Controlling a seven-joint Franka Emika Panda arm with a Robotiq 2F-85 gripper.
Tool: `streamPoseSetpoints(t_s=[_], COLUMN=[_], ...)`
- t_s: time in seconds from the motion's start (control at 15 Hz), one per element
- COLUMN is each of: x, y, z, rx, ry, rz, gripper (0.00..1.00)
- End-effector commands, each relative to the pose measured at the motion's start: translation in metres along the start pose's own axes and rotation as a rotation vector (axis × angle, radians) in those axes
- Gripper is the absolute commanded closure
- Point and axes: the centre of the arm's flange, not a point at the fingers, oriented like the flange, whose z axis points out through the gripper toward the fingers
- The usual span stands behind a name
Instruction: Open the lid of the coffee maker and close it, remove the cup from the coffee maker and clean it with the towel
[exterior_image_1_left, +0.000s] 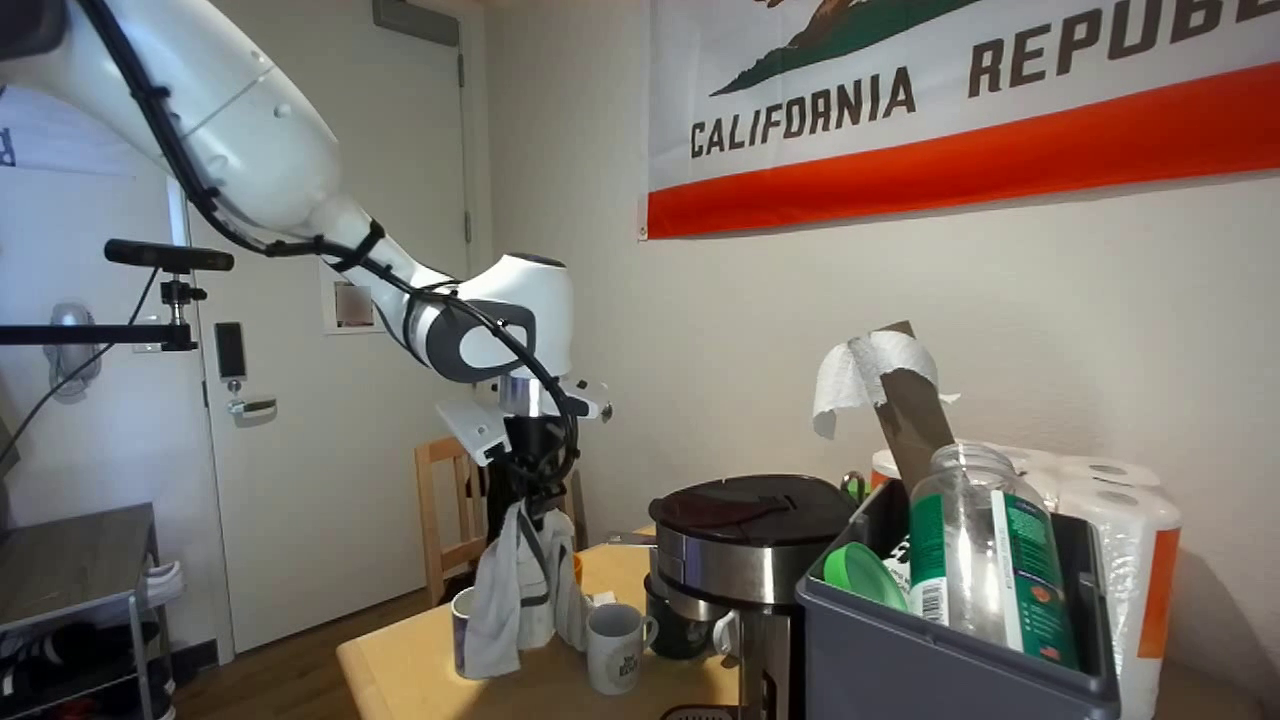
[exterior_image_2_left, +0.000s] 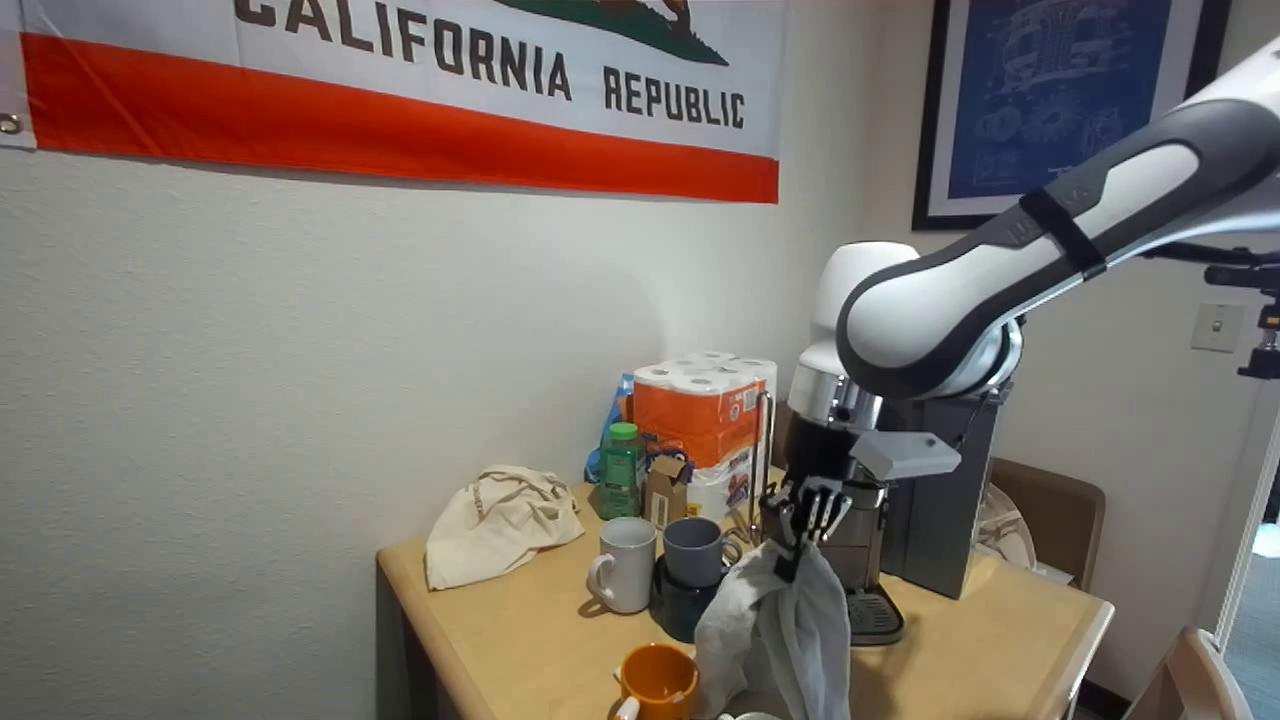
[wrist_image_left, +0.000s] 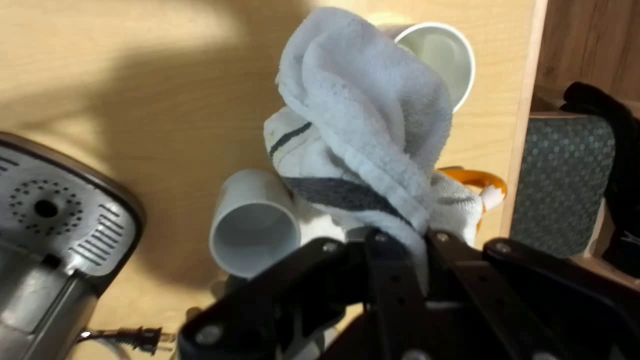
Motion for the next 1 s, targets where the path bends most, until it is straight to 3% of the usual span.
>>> streamPoseSetpoints(t_s=[0.0,0.13,0.47,0.93], x=[-0.011,-0.014,-0.031,-0.036], y=[0.035,0.053,0.087,0.107], z=[-0.033,-0.03,0.019,0.105], rx=[-0.054,-0.078,-0.106,-0.184], ry=[0.017,-0.027,-0.172,-0.078], rz=[0.056,0.071,0.117,0.123], gripper=[0.97,0.97,0.97,0.97])
